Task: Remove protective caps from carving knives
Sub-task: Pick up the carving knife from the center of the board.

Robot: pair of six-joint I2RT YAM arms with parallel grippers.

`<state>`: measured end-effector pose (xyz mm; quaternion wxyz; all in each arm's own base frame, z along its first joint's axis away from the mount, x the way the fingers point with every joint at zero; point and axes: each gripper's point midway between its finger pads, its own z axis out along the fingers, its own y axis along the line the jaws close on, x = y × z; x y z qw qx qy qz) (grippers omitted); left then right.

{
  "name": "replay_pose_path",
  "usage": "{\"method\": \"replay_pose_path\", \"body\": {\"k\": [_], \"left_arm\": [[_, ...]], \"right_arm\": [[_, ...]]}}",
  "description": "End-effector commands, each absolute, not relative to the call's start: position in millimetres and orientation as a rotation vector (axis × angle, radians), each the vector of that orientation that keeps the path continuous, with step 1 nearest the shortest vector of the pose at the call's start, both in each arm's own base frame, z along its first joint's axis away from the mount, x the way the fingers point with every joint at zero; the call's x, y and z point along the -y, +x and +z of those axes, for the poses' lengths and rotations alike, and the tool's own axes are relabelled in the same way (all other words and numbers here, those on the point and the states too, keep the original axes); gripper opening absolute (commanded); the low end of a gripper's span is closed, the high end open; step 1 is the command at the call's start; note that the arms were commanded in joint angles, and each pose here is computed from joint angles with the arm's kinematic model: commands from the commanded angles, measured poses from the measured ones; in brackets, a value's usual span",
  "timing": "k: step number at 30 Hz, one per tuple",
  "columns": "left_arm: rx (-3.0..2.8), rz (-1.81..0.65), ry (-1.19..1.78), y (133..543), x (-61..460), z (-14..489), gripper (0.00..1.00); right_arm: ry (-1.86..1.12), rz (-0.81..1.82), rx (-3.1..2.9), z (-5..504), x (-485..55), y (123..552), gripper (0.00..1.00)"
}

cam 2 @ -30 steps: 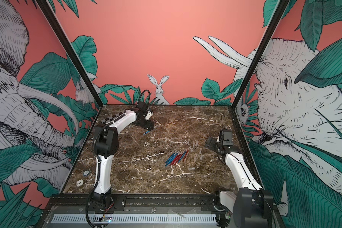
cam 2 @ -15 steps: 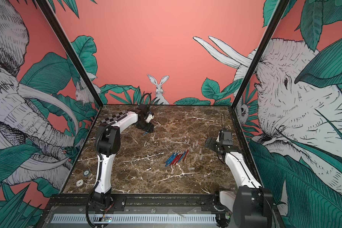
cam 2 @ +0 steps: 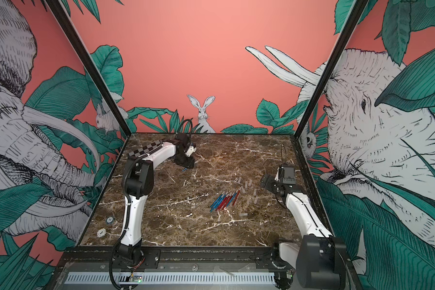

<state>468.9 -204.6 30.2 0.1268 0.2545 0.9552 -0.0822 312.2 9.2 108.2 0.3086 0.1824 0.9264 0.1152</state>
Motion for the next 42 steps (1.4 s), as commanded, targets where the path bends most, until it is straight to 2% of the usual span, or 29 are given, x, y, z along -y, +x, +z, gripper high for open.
{"method": "replay_pose_path", "body": {"k": [1,12,21,36,42], "left_arm": [[-2.811,-0.181,0.787,461,200,28,0.48],[-2.831,-0.044,0.924,450,197,20,0.47],[-2.841,-0.023,0.941,448,200,16,0.35],[-2.864,-0.044,0.945,442,202,10,0.03],[-2.845,-0.144,0.924,437,214,27,0.01]], "right_arm": [[0.478,0.312,-2.426,112,-9,318,0.98],[0.482,0.321,-2.421,111,-10,318,0.97],[0.484,0.302,-2.425,110,-8,314,0.98],[0.482,0.307,-2.405,114,-8,313,0.98],[0.428,0.386,-2.359,131,-20,316,0.95]]}}
